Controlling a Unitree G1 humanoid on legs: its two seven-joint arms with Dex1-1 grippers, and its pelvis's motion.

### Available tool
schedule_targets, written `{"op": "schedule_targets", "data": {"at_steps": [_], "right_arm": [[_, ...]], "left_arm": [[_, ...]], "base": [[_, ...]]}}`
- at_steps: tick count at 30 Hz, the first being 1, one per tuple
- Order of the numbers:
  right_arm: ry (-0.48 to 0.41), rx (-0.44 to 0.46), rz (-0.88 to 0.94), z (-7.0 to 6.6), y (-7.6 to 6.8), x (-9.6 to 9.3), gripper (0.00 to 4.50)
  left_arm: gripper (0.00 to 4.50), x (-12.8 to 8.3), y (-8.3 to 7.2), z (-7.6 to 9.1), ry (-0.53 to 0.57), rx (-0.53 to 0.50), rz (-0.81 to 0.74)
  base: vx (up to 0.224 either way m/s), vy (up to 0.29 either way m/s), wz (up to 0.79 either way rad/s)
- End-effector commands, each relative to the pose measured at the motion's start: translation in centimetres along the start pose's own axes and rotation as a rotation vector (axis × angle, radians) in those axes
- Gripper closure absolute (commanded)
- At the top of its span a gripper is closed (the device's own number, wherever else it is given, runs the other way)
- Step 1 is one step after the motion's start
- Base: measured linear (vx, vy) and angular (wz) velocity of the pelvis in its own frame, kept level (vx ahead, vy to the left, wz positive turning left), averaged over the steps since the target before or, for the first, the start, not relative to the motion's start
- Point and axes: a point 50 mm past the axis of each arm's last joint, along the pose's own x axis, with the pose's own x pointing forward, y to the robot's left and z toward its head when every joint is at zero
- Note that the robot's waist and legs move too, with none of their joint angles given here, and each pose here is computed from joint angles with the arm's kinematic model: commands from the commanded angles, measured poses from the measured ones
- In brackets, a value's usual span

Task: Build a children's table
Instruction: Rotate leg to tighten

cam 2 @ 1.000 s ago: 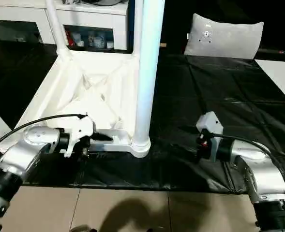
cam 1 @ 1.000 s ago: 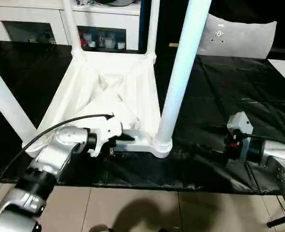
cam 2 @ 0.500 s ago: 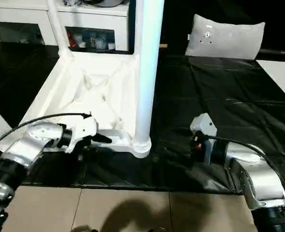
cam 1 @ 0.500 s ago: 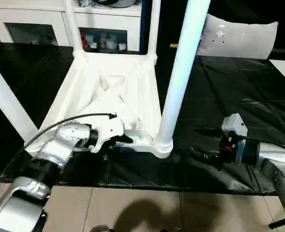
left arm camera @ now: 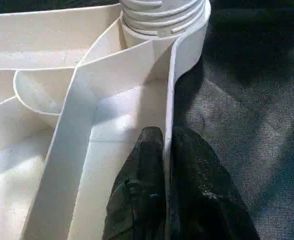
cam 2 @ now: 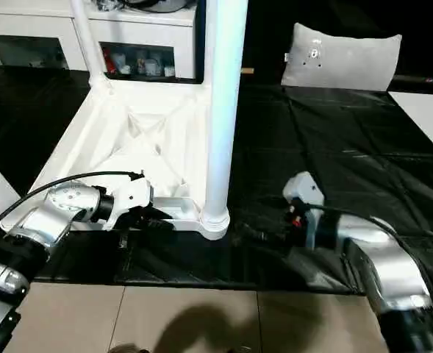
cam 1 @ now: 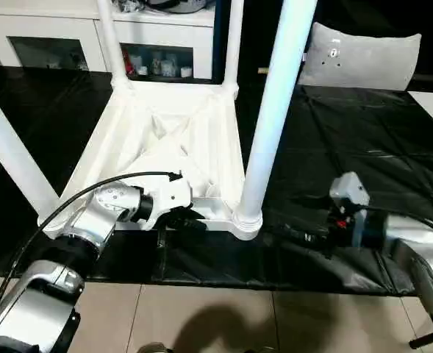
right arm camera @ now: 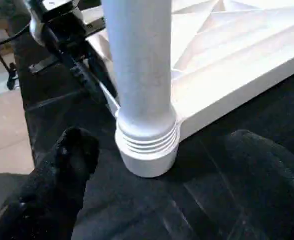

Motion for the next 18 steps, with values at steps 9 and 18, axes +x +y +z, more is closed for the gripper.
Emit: {"op": "schedule_targets", "data": {"at_steps": [9,18], "right_arm": [[-0.025,-0.005,0.146,0.5,-0.7,1.7,0.61],[-0.005,0.056,0.276,0.1,-0.2,3.6,1.35]], "left_arm": [[4.50,0.9,-1.6,1.0,-0.050,0.045,-0.144],[4.50,2.7,-2.3,2.4,-0.094,0.066,-0.142]], "base": [[0.000,0.000,0.00],[0.000,0.000,0.00]]}}
